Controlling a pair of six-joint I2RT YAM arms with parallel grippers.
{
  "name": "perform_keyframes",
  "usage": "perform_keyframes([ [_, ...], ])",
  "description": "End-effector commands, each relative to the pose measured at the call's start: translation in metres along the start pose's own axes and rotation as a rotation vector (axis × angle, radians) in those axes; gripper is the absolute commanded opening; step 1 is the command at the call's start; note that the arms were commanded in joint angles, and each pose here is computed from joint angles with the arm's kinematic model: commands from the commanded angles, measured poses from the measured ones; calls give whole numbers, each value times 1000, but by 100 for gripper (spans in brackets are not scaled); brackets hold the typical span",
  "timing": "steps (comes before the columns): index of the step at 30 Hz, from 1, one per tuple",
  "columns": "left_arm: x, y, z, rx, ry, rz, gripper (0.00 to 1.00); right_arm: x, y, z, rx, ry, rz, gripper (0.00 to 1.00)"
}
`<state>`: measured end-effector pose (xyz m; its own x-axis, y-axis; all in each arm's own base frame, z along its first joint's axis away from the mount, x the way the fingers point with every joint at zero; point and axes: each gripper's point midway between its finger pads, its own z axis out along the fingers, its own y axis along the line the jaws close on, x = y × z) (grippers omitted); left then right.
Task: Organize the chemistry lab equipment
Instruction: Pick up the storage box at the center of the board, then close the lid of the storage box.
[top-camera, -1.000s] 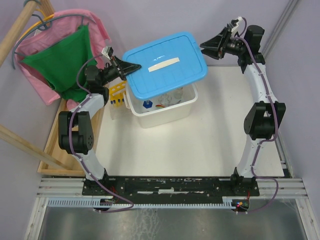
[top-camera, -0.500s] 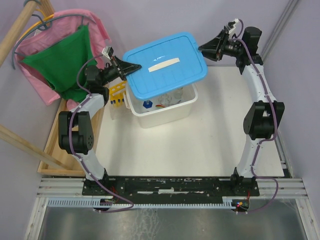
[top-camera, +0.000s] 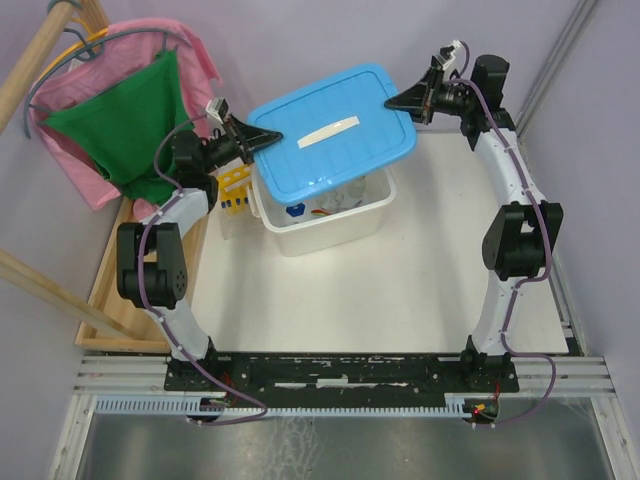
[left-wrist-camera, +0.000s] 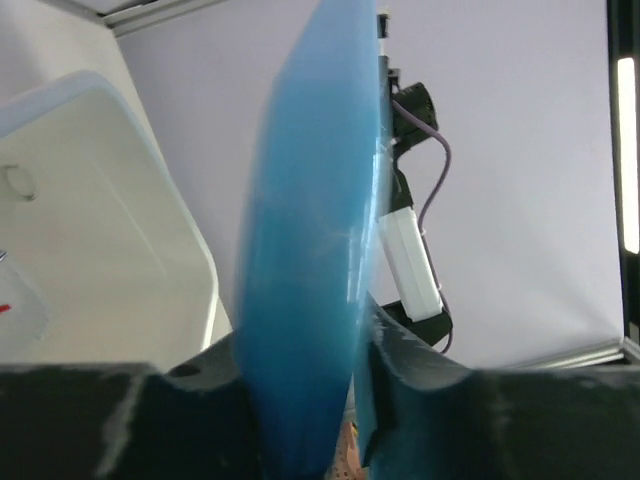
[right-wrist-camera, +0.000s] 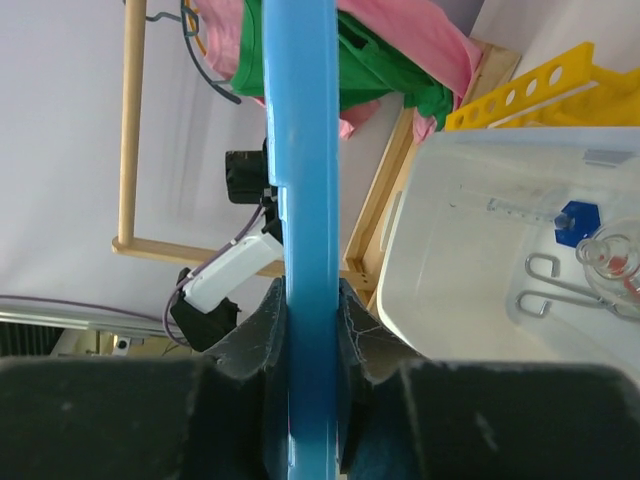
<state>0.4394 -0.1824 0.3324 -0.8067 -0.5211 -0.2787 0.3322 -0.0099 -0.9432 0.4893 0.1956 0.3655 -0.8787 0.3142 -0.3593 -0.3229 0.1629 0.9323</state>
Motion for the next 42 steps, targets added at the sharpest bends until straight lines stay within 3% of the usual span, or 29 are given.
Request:
perform_keyframes([
  [1, -7, 8, 1, -102, -23, 110, 46, 5, 28, -3, -39, 3, -107, 1],
  [5, -19, 28, -6, -277, -64, 192, 98, 3, 31, -4, -36, -8, -103, 1],
  [6, -22, 30, -8, -316, -74, 219, 100, 3, 32, -4, -38, -10, -100, 1],
  [22, -80, 1, -59, -687, -398, 521, 100, -3, 46, -4, -80, -43, -51, 1],
  [23, -81, 0, -59, -688, -400, 524, 97, -3, 48, -4, -80, -46, -52, 1],
  [27, -81, 3, -60, -689, -414, 502, 65, -3, 50, -4, -87, -47, -41, 1],
  [29, -80, 2, -60, -679, -419, 501, 54, -3, 52, -4, -96, -50, -35, 1],
  [42, -79, -32, -71, -684, -465, 610, 50, 22, 48, 23, -91, 14, 35, 1],
])
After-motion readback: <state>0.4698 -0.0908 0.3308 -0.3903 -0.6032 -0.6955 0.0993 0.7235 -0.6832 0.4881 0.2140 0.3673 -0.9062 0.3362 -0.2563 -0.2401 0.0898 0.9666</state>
